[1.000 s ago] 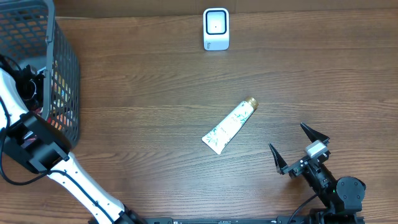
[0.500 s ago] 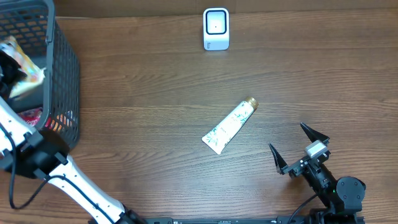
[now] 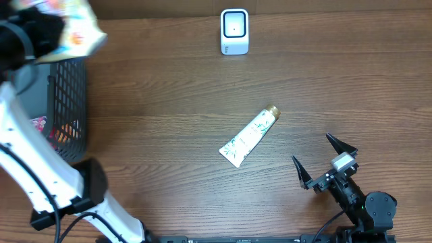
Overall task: Scan the item barcode
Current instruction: 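Carry the yellow bag past the scanner and drop it beside the tube, then reach left gripper into basket and grasp the pink-purple liner pack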
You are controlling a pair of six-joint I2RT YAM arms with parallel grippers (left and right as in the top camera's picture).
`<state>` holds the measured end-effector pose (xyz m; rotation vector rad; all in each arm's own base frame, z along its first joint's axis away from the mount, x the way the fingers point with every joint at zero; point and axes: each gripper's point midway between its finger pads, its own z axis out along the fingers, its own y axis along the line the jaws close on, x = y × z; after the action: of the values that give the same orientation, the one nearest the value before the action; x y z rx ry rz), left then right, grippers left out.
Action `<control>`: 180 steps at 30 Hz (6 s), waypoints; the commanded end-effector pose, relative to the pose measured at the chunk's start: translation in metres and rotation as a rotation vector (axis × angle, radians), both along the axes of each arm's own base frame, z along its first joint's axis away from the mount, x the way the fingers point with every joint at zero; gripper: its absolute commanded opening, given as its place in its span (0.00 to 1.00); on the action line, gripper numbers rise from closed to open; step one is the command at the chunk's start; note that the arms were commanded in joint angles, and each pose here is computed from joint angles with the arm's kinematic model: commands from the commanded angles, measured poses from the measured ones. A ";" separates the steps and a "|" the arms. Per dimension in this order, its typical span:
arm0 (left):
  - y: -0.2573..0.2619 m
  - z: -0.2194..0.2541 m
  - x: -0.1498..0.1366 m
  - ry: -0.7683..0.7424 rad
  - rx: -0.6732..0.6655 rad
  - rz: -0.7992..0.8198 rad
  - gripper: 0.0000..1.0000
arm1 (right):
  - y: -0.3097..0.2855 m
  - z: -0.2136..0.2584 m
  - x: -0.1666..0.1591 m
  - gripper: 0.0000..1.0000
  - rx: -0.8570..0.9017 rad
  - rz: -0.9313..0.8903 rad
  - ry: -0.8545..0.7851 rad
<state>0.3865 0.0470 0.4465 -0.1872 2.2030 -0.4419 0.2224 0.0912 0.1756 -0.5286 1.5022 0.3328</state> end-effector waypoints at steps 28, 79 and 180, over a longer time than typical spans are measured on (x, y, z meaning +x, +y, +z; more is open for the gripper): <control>-0.207 -0.346 -0.080 0.869 0.687 -0.463 0.05 | 0.000 -0.004 0.001 1.00 0.007 -0.002 0.011; 0.207 -0.059 -0.100 -0.009 -0.111 0.881 1.00 | 0.000 -0.004 0.001 1.00 0.007 -0.002 0.011; 0.252 -0.120 -0.034 0.419 0.110 0.914 1.00 | 0.000 -0.004 0.001 1.00 0.007 -0.002 0.011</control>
<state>0.3497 0.2907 0.3512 -1.2549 2.1478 0.2039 0.2225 0.0911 0.1756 -0.5281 1.5024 0.3328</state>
